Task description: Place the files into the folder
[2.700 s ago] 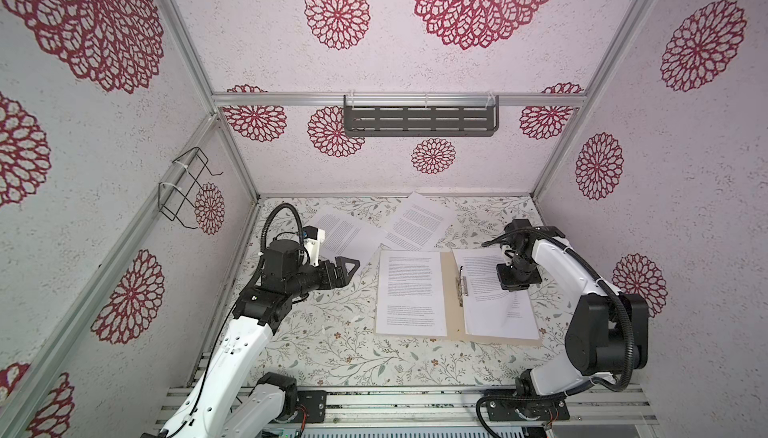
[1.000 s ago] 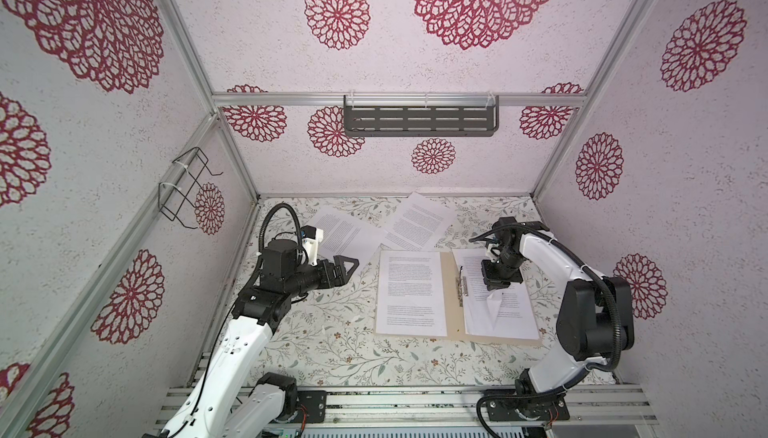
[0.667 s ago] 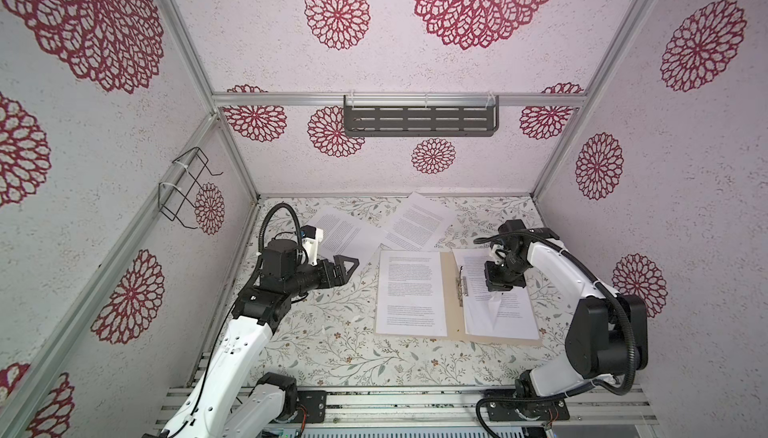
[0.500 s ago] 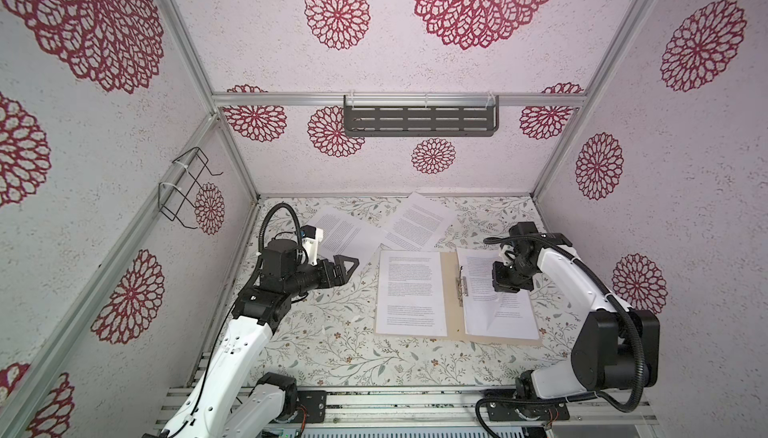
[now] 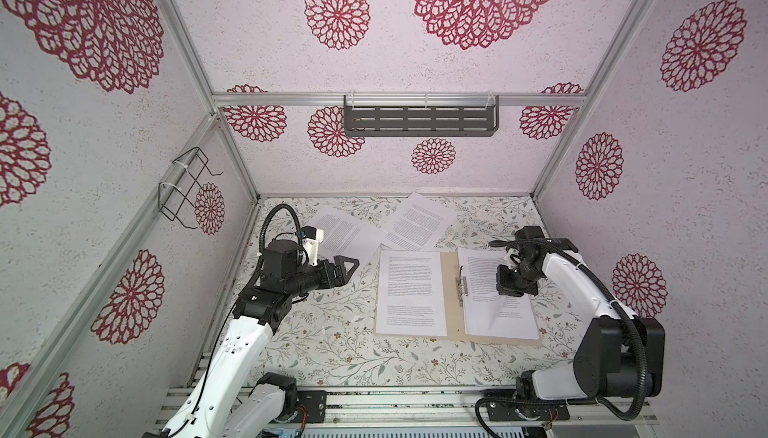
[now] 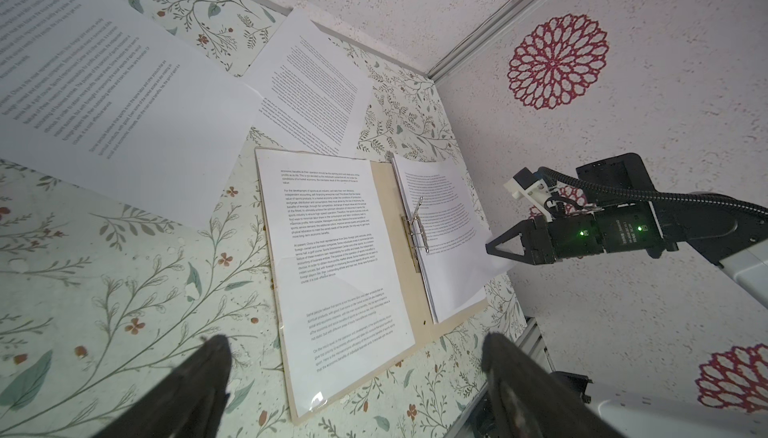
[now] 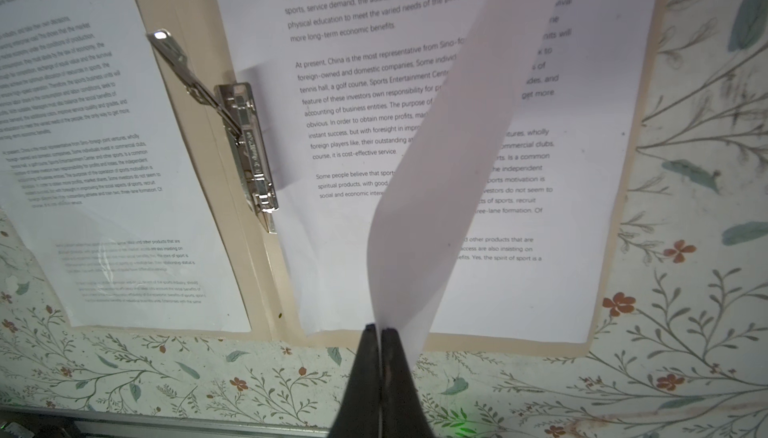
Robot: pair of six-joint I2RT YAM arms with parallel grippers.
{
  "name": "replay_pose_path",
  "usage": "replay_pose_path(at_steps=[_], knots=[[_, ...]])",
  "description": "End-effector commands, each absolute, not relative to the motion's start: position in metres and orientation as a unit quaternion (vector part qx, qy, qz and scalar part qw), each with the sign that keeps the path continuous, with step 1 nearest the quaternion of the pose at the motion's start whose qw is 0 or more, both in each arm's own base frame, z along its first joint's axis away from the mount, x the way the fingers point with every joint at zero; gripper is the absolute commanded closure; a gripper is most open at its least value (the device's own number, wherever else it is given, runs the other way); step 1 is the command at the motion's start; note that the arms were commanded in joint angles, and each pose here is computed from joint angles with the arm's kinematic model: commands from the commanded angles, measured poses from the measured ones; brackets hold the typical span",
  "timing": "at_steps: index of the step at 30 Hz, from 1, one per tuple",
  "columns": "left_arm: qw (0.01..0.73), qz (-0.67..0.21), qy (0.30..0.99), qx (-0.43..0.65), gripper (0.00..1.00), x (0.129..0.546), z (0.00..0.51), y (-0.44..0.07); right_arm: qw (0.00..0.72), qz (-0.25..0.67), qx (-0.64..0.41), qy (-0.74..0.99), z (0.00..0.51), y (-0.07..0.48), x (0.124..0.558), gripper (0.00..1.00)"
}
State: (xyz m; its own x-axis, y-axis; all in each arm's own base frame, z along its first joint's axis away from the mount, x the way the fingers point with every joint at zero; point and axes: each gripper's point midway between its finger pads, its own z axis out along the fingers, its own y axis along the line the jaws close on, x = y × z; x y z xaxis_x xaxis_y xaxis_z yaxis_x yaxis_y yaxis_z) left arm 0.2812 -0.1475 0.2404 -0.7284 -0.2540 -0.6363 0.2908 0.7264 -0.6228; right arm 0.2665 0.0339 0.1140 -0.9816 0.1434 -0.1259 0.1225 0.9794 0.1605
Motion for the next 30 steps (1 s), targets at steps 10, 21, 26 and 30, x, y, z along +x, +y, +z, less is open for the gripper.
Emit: replay_pose_path(at_steps=[10,21,26,30], knots=[[0.377,-0.366,0.851,0.015,0.03,0.285,0.240,-0.145,0.136,0.044,0.089,0.986,0.138,0.014,0.274,0.58],[0.379,-0.358,0.853,0.011,0.03,0.286,0.239,-0.142,0.189,-0.023,0.130,0.973,0.159,-0.020,0.275,0.01],[0.380,-0.354,0.855,0.005,0.03,0.289,0.237,-0.138,0.258,-0.095,0.200,0.940,0.198,-0.057,0.276,0.01],[0.377,-0.352,0.857,-0.001,0.03,0.291,0.234,-0.136,0.317,0.017,0.199,0.927,0.214,-0.034,0.295,0.01]])
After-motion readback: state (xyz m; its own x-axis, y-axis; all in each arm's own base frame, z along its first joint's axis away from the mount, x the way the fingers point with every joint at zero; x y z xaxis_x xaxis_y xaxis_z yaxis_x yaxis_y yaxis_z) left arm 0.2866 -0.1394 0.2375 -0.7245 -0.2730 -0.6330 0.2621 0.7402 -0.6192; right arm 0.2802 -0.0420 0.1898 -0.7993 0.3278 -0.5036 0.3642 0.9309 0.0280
